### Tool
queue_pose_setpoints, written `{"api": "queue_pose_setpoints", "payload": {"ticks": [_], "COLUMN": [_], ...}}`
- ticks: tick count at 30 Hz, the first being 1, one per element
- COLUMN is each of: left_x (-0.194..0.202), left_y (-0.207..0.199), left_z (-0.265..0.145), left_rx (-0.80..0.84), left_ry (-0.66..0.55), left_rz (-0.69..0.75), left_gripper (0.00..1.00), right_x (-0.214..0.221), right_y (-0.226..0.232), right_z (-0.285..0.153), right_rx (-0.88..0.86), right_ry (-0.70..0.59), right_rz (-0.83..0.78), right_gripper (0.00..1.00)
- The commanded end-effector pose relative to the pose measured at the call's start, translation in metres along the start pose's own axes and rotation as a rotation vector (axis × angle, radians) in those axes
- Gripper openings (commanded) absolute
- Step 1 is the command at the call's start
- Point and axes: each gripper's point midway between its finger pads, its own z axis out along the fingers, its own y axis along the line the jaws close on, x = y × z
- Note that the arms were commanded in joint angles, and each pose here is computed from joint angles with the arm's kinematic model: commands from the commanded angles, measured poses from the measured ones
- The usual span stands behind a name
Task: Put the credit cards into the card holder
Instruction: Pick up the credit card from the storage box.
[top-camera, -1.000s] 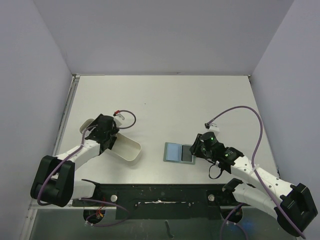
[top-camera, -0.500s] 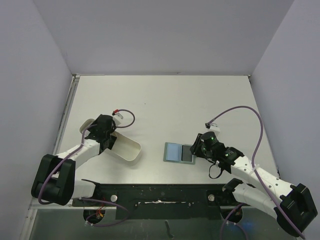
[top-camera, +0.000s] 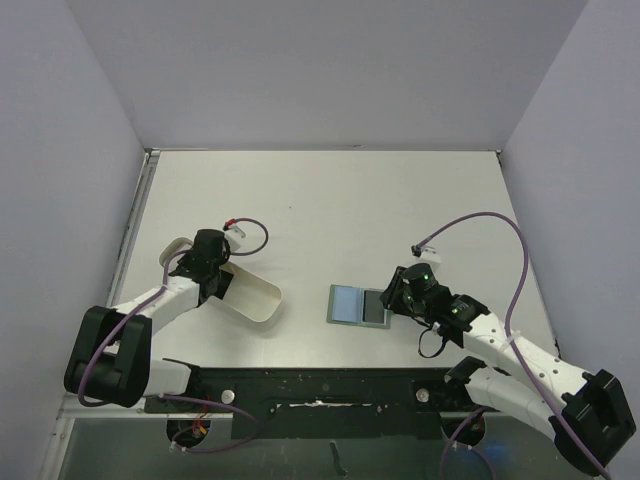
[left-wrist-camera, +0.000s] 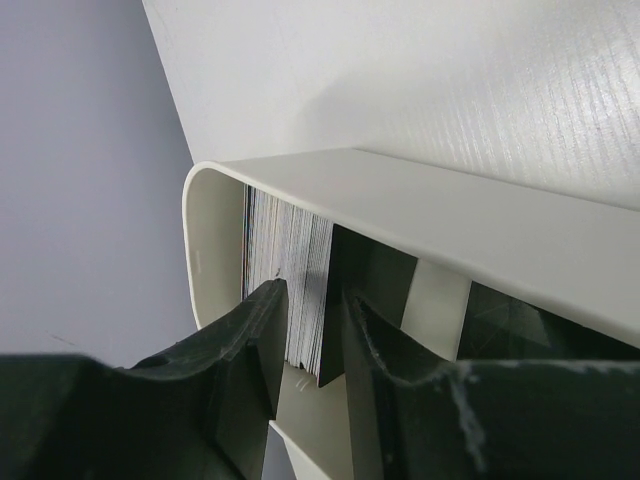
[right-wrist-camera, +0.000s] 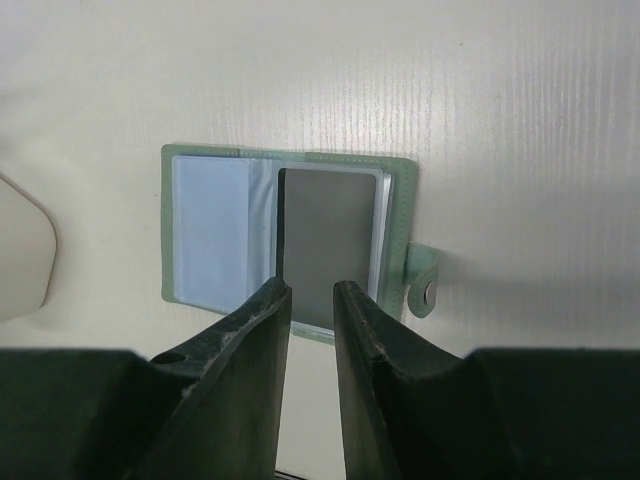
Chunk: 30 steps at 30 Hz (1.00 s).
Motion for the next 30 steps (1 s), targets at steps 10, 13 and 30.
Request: {"api": "queue_pose_setpoints", "payload": {"ticks": [10,13,30], "left_x": [-0.017,-0.019,-0.040], "left_y": [0.013,0.014,0.023], "left_z": [0.001,0.000,-0.021], "left_rx": [-0.011,-0.006,0.068], "left_ry": [-0.022,-0.024,-0.069], "left_rz": [-0.030,-0.031,-0.145], "left_gripper": [0.11,0.05,0.00], "right_x": [-0.016,-0.015,-0.015], "right_y": [0.006,0.006,0.006], "right_z": [-0.006,-0.006,-0.007], "right_rx": [-0.022,-0.022,-0.023], "right_ry": [-0.058,-0.056,-0.053], "right_rz": [0.004,0.003,0.009], "right_gripper": [0.26,0.26,0.26]}}
